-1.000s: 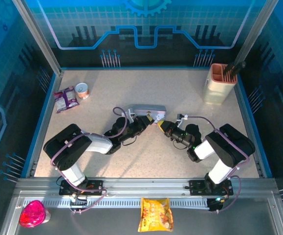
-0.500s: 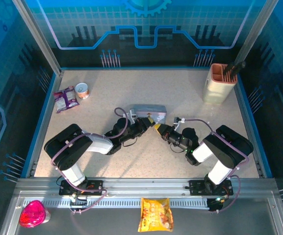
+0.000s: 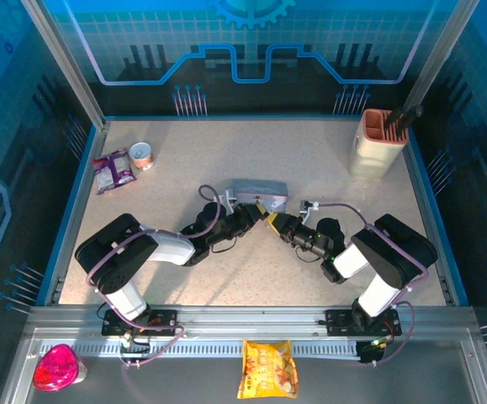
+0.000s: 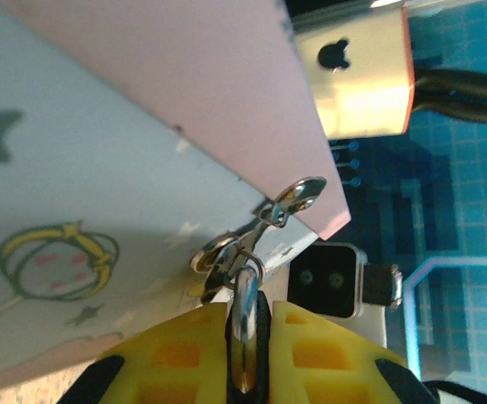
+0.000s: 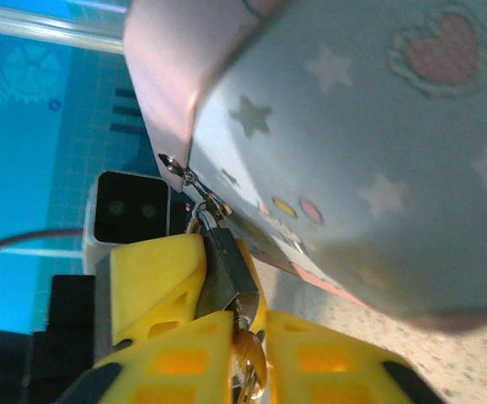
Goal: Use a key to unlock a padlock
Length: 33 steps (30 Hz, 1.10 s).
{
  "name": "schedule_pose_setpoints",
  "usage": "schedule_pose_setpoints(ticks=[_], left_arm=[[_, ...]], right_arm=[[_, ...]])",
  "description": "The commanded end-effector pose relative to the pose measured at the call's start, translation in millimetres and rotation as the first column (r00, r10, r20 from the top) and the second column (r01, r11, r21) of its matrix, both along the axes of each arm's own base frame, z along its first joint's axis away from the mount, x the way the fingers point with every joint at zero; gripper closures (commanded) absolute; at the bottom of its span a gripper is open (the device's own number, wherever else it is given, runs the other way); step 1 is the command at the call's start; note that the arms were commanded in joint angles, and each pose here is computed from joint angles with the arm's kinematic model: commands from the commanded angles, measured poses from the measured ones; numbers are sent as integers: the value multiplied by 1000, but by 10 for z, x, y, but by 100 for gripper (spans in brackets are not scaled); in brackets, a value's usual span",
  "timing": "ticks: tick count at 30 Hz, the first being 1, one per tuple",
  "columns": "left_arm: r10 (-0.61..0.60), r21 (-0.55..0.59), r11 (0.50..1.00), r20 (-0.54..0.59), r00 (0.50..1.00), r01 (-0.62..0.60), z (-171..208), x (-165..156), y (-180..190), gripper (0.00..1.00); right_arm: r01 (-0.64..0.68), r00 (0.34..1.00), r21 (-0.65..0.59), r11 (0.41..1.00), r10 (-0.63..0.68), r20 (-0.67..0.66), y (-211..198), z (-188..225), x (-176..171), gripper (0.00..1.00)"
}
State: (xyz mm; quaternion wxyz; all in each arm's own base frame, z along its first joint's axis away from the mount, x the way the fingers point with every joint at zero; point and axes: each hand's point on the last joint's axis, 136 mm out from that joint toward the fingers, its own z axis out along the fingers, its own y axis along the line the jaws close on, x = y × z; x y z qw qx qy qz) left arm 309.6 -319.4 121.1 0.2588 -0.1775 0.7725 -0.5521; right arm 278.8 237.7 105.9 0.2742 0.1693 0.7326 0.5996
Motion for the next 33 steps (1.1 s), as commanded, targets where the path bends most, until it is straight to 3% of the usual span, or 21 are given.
schedule_pose_setpoints(ticks=[1,6,12,18,21,25,33], left_arm=[[-131,14,991,20,991,131,242,-226,-234,100],[-70,131,989,-32,997,73,130,-195,-73,100],[-58,189,980,-61,996,68,108,-173,-21,100],[-56,205,976,-89,994,74,63,-150,-20,100],[-55,200,977,-97,994,73,47,-128,-29,100],[-57,188,979,-102,993,75,45,-110,-53,100],[-76,169,981,-106,991,93,108,-103,-116,100]], right_arm=[[-10,1000,-61,998,11,7,-127,-167,-58,74],[-30,1000,-118,993,30,0,-189,-324,-146,70],[-64,997,-194,979,70,29,-185,-390,-204,69],[-89,987,-354,931,129,91,-188,-410,-309,70],[-74,975,-491,868,167,147,-212,-363,-360,70],[47,907,-716,696,271,323,-260,-198,-417,71],[262,730,-809,526,440,523,-208,-17,-498,71]])
